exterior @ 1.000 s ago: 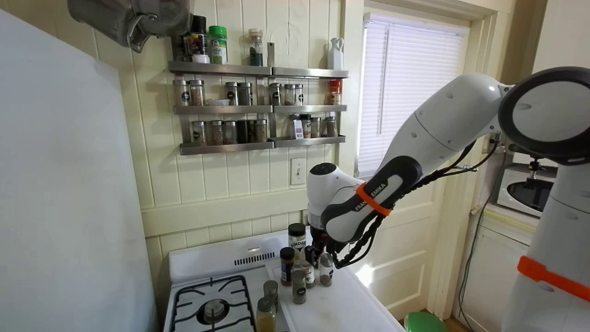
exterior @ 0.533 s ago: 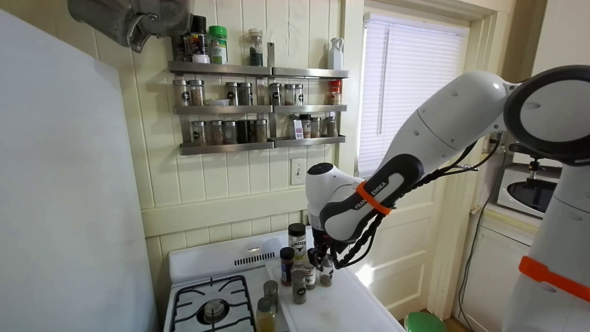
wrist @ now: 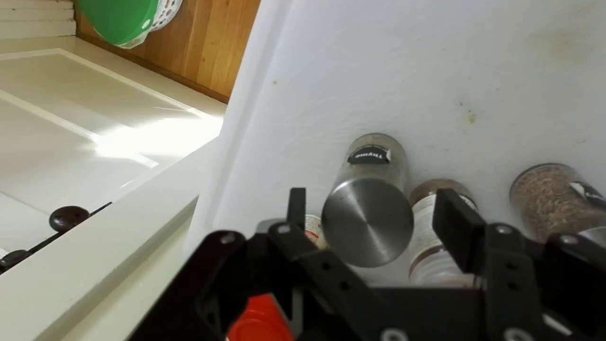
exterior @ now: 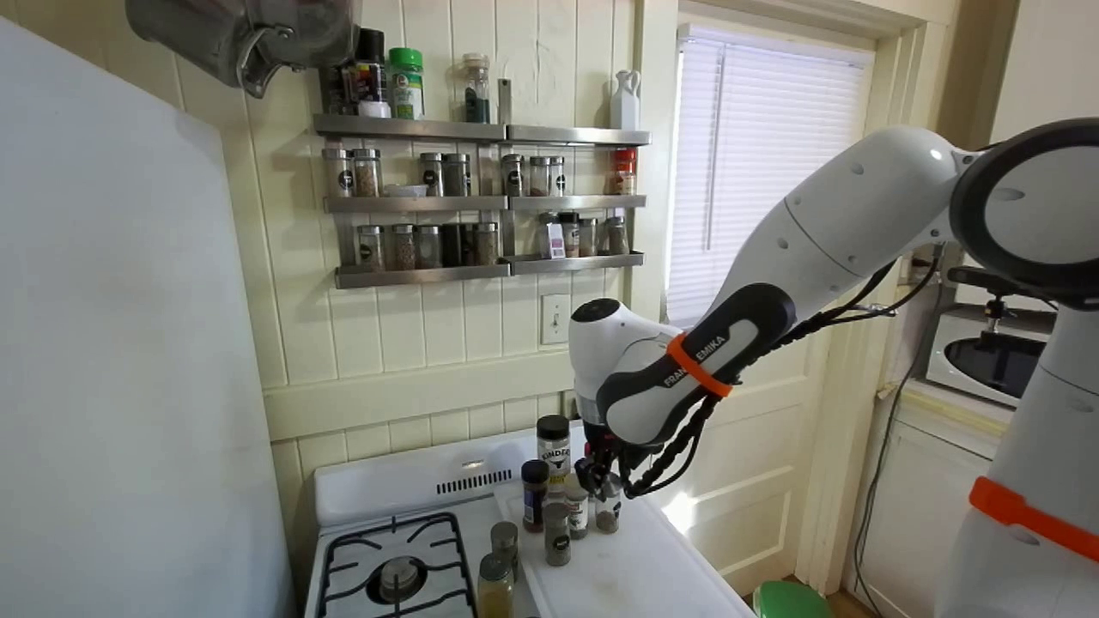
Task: Move the spice bottle forward
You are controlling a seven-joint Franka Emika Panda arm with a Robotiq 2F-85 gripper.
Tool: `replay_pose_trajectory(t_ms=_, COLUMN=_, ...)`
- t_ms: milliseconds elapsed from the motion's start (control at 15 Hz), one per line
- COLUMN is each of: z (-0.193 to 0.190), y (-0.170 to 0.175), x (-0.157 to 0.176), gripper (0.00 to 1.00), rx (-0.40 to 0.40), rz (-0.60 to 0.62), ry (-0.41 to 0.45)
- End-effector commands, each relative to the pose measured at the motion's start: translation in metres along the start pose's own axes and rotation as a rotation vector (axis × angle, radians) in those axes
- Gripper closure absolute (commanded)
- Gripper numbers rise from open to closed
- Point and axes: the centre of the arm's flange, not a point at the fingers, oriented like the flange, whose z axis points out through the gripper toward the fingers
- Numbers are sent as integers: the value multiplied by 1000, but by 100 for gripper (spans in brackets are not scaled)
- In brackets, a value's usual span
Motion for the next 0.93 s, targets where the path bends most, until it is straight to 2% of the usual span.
replay_pose_trajectory(t_ms=0, z=1, y=-1, x=-2, gripper=28, rx=-21, rz=13, ry=-5)
replay_pose_trajectory(t_ms=333, z=5, y=1, x=-1, gripper=36, rx=-41, rz=19, ry=3)
replay_pose_trajectory(t_ms=467, z=6, y=2, x=-1, gripper=35, rx=-55, rz=21, ry=4)
replay_pose_trajectory(t_ms=667, z=8, y=3, x=0, gripper=25, rx=-78, rz=12, ry=19)
replay_pose_trajectory(t_ms=867, z=13, y=4, x=2, gripper=24, rx=-74, rz=0, ry=40)
